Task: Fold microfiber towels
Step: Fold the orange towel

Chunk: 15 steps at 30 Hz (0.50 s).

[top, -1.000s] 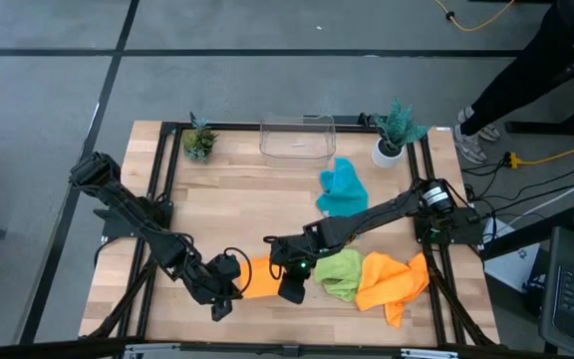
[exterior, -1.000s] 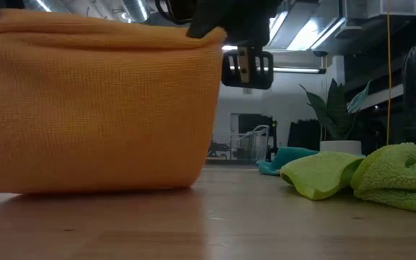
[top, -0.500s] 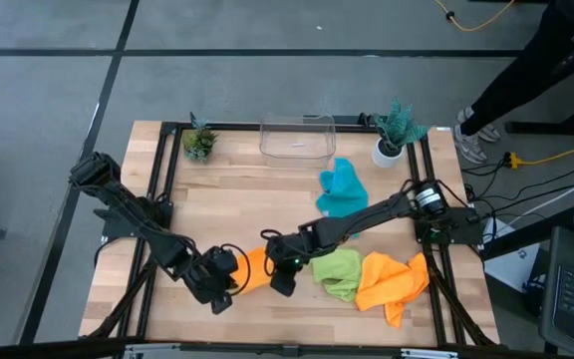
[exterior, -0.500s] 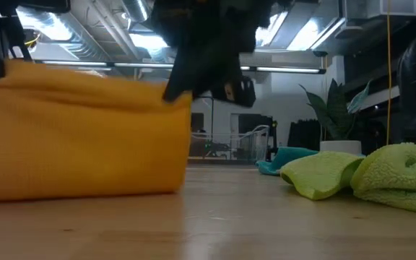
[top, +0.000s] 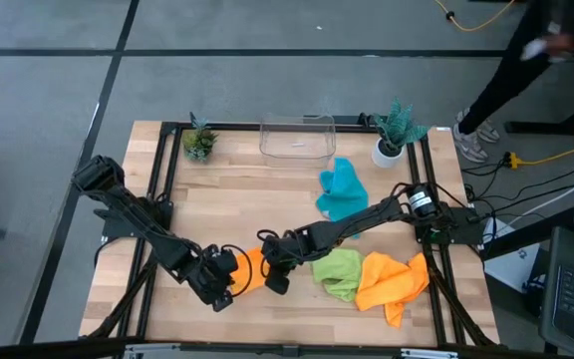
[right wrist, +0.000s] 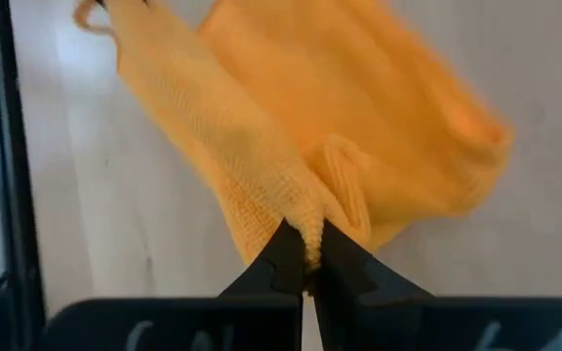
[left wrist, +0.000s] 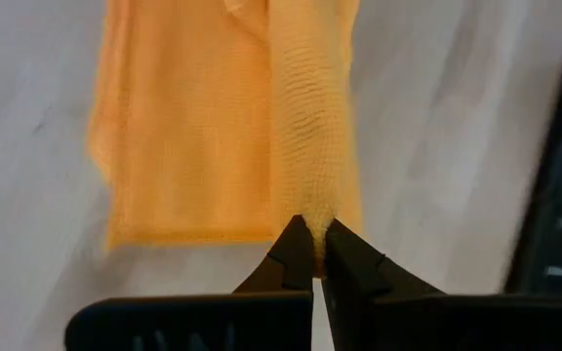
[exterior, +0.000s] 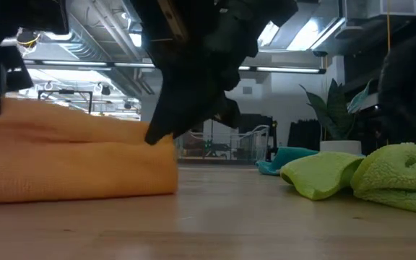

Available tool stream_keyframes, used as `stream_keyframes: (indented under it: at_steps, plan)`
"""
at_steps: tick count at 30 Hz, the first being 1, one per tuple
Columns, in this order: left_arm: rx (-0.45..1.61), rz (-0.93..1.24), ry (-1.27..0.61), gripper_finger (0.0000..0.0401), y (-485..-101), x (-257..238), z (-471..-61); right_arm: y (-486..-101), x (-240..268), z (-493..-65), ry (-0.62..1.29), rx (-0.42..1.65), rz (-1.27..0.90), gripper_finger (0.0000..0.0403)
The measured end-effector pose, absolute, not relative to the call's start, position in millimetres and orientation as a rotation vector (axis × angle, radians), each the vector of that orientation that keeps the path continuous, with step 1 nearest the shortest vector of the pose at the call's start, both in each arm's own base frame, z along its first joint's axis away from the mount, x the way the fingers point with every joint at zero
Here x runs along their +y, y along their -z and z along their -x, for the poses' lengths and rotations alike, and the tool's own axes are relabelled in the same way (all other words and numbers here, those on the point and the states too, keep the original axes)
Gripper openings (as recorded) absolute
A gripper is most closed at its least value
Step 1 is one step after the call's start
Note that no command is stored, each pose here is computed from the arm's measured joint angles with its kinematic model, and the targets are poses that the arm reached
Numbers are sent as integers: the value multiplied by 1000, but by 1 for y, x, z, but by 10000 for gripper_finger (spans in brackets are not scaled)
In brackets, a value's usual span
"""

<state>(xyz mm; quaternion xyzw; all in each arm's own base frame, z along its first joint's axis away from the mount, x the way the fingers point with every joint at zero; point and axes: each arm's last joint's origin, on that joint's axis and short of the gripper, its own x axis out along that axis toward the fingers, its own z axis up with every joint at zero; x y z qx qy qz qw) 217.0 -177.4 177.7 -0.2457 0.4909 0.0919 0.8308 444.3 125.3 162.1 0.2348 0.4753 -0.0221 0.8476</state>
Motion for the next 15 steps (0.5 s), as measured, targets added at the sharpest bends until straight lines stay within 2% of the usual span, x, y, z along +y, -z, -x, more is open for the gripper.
stream_keyframes:
  at_steps: [15]
  plan:
    - [1012,445,-290,0,-173,-171,-216,-161,119,-446,177,922,-278,8]
